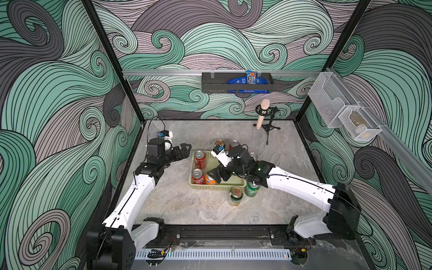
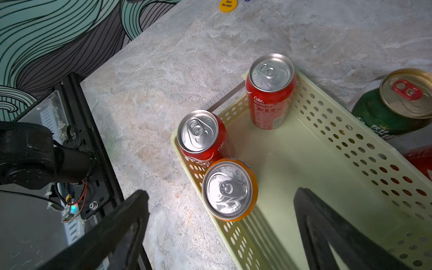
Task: Take out the drinks from the basket
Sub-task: Pick up the drink from the basket.
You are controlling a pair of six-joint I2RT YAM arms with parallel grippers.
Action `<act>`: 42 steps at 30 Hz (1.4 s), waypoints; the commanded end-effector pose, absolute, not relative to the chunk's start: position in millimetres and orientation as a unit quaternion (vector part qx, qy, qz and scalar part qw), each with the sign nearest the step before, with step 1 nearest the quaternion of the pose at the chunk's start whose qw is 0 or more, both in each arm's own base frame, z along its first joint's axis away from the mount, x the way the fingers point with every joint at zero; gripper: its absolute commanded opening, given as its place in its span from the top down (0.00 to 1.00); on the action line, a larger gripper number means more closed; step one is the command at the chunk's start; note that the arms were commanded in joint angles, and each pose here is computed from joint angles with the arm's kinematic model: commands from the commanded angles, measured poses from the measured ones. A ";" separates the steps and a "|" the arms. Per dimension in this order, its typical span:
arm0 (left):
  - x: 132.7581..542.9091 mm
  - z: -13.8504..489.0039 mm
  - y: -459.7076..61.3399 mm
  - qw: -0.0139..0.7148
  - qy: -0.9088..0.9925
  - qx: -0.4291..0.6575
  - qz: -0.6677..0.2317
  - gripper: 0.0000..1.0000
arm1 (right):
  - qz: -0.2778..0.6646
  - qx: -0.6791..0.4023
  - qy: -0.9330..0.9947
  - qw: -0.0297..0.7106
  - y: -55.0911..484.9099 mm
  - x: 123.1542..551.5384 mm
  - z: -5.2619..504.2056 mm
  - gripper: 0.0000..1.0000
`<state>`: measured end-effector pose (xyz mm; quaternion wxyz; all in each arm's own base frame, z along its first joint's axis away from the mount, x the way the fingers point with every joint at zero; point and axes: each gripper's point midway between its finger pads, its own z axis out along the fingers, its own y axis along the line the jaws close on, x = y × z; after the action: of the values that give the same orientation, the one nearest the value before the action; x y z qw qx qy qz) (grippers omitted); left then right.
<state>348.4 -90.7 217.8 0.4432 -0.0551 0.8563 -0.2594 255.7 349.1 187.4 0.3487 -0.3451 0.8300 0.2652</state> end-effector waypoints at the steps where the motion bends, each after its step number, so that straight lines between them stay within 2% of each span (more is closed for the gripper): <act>1: 351.1 227.0 -86.4 0.454 0.853 -0.054 -0.252 0.01 | 0.256 -0.344 0.834 0.348 353.0 256.7 178.7 0.04; 42: 354.5 223.1 -84.9 0.442 0.850 -0.061 -0.281 0.01 | 0.218 -0.350 0.866 0.283 372.1 259.2 109.2 0.06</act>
<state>350.7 -84.1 213.4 0.4338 -0.0633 0.8575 -0.2692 255.8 365.8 102.4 0.2734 -0.3553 0.8685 0.2117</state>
